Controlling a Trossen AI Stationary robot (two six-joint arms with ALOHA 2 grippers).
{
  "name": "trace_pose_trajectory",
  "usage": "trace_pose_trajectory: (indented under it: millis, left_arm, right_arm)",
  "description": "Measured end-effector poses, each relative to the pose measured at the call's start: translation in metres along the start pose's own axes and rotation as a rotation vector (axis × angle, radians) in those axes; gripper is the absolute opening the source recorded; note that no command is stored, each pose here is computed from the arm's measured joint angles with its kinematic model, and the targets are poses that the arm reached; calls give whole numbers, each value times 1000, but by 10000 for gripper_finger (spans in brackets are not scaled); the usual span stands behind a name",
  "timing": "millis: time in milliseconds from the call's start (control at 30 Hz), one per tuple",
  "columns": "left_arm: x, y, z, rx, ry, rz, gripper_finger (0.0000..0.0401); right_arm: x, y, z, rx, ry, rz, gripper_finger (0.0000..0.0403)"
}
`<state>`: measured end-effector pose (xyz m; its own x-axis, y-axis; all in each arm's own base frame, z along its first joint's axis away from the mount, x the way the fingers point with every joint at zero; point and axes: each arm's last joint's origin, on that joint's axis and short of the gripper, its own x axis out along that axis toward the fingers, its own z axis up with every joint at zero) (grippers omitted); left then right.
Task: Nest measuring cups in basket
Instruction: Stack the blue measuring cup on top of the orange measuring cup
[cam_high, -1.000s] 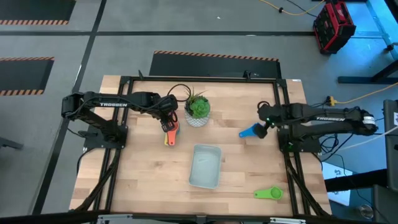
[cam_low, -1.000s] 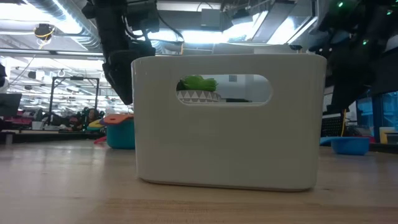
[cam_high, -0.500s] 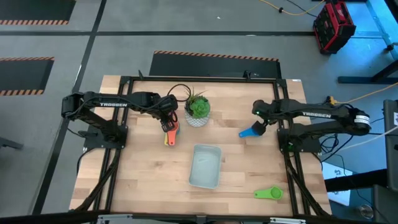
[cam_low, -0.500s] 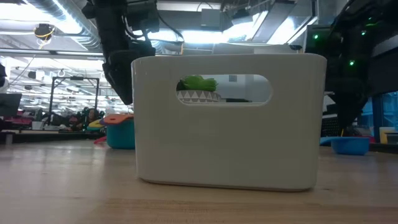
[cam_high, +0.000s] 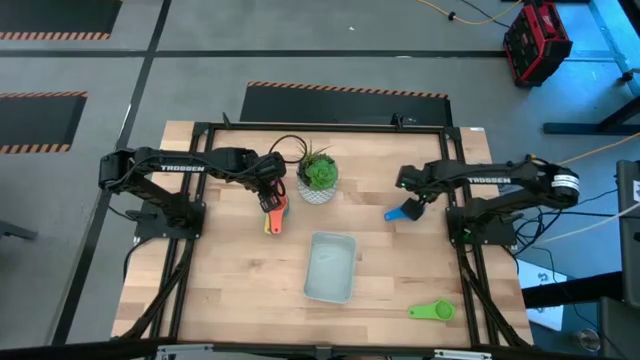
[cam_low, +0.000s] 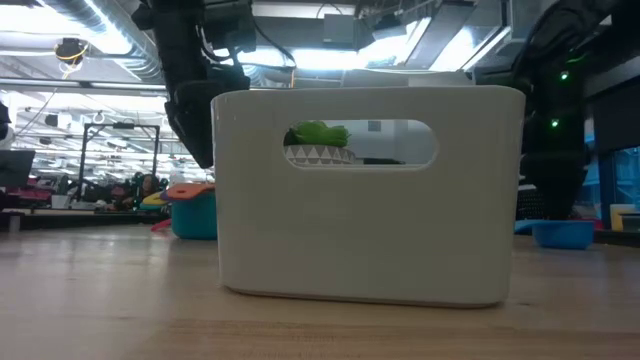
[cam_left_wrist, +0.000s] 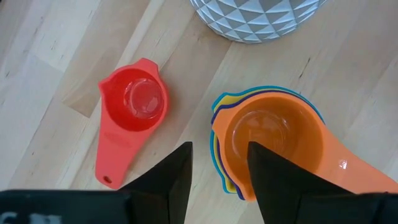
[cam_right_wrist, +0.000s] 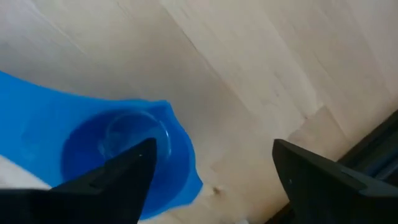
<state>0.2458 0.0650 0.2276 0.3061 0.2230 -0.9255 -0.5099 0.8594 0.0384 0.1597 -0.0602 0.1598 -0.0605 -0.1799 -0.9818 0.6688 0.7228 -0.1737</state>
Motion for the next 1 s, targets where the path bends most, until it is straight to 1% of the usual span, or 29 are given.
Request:
trace_pose_trajectory:
  millis: [133,400,767,1000]
  left_arm:
    - [0,0,0,0,0,0,147]
    - [0,0,0,0,0,0,147]
    - [0,0,0,0,0,0,147]
    - [0,0,0,0,-1,0,147]
  right_arm:
    - [6,4,6,-12,-14,6,283]
    - [17,8,9,-32,41,-9,231]
    - [18,8,9,-37,52,-12,129]
    - [18,8,9,-37,52,-12,91]
